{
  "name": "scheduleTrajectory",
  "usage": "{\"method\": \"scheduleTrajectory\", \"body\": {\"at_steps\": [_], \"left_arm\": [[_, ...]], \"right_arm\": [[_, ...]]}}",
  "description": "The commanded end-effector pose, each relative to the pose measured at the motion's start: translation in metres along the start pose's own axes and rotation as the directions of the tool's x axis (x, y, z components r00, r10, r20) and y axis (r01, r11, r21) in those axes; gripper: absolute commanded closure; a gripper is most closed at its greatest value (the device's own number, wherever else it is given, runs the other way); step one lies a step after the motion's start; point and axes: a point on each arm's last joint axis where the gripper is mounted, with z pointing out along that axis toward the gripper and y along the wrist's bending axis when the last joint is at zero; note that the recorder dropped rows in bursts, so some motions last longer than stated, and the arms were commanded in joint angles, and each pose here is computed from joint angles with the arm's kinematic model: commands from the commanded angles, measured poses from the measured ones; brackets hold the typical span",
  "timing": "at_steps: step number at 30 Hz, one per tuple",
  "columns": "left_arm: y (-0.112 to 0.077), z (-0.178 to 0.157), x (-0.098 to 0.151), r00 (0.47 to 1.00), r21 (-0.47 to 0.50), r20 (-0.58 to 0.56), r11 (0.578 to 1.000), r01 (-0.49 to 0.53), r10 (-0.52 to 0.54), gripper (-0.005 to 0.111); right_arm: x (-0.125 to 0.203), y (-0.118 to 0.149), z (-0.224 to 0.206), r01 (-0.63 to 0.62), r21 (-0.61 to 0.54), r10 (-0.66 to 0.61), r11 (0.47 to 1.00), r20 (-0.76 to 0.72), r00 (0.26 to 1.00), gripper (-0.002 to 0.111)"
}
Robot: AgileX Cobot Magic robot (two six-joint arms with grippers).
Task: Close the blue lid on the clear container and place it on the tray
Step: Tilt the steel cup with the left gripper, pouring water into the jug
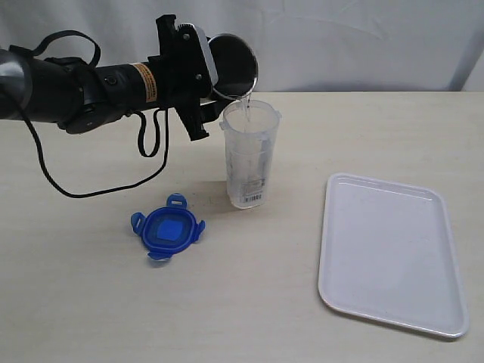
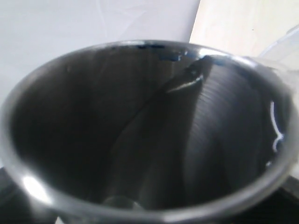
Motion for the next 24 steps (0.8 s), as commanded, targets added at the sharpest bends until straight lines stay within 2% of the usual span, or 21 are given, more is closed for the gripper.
{"method": "scheduleTrajectory", "body": {"at_steps": [1,24], "left_arm": [[0.0137,-0.003,-0.0121,0.998,-0.055,0.058,0.998,-0.019,0.022,0.107],[0.0136,-0.003,-0.0117,0.997,-0.056,0.052,0.997,-0.057,0.06,0.107]], "right_arm": [[0.0008,0.0002,0.0001,-0.005,-0.003,0.005,1.0,0.0,1.0,0.104],[0.0008,0.0002,0.0001,-0.005,-0.003,0.005,1.0,0.0,1.0,0.104]]}}
